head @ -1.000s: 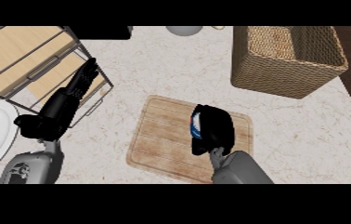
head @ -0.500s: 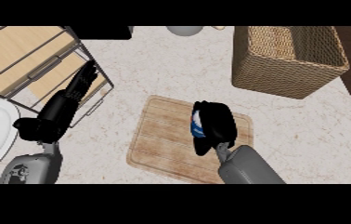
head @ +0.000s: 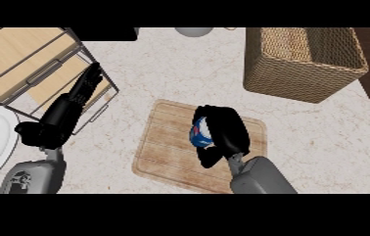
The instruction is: Pick the can from the cutting board and place it in the basket
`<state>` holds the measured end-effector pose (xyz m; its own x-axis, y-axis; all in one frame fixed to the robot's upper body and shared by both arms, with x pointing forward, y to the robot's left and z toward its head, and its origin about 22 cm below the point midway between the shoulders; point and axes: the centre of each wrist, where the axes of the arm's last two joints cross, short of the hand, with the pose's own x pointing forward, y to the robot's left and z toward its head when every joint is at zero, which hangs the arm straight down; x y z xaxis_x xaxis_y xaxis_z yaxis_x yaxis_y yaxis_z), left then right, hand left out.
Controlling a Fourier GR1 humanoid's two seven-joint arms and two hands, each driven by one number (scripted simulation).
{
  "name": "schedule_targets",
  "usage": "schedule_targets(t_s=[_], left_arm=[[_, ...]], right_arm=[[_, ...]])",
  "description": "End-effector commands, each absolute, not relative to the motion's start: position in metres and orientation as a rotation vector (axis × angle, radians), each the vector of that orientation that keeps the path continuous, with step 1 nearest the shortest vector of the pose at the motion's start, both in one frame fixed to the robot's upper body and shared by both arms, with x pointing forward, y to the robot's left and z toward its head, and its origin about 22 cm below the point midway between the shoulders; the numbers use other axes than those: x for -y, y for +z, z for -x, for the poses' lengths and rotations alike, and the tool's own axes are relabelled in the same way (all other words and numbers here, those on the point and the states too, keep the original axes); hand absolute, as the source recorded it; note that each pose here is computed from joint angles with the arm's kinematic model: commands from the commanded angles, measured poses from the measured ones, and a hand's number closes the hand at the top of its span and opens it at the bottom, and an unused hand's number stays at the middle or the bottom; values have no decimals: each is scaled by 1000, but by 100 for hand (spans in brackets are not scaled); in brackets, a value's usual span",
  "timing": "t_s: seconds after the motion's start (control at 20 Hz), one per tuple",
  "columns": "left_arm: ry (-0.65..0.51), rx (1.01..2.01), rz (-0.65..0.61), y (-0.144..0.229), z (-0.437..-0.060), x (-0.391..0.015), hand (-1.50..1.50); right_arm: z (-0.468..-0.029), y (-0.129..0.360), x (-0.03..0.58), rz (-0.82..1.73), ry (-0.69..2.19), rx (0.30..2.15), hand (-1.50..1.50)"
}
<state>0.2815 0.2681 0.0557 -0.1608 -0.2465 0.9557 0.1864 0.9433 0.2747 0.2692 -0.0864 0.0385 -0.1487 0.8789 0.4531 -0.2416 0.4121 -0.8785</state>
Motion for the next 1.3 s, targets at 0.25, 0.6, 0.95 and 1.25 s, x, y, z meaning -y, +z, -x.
schedule_targets(t_s=[0.25, 0.6, 0.95, 1.25], left_arm=[[-368, 1693, -68, 51, -281, -276, 0], [-377, 1675, -61, 65, -274, -263, 0], [-394, 1680, -40, 66, -287, -267, 0], [-383, 1694, -41, 47, -270, -262, 0]], right_arm=[[-233, 133, 88, 428, 623, 1808, 150], [-206, 195, 116, 504, 499, 1775, 150], [-248, 221, 126, 735, 496, 1711, 150], [-288, 239, 121, 772, 392, 1703, 150]])
